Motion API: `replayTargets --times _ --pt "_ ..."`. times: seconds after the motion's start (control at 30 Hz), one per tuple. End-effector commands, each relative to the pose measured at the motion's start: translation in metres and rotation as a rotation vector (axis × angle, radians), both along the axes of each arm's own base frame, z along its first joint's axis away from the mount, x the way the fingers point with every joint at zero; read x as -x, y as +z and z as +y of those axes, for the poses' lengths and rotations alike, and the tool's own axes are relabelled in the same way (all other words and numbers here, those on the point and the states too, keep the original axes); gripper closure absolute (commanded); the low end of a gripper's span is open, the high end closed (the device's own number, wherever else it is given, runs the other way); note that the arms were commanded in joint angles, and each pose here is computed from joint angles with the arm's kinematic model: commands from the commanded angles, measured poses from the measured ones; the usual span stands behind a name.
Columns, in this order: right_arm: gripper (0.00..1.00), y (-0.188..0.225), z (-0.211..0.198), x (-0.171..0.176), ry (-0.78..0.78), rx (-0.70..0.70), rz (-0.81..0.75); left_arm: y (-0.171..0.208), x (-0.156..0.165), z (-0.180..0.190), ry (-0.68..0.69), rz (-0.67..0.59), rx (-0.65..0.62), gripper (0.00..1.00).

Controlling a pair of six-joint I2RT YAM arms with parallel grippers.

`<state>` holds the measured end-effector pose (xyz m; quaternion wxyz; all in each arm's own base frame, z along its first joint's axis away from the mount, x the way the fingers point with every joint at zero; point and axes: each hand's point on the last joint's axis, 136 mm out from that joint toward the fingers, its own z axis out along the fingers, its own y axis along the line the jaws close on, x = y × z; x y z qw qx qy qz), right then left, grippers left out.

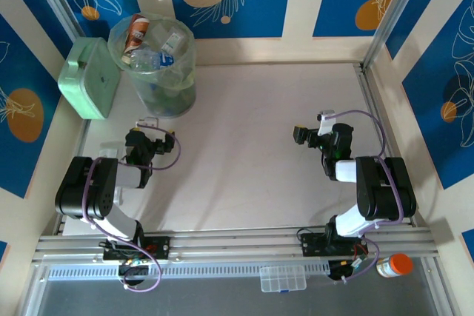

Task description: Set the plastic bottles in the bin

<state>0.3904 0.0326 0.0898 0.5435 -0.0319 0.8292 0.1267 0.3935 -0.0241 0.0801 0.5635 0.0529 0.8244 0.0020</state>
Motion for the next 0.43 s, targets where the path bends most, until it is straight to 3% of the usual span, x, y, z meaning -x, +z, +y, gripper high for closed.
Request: replayTargets --times 0.0,0.4 --pt "0.01 0.0057 0.0013 -0.005 0.013 -0.004 -0.014 0.0106 -0.0037 -0.0015 -0.016 -0.032 0.006 0.01" --pt "0.01 0.006 0.0016 -0.005 0.015 -0.004 -0.016 0.0112 -0.0038 -0.0017 -0.017 -0.034 0.006 0.01"
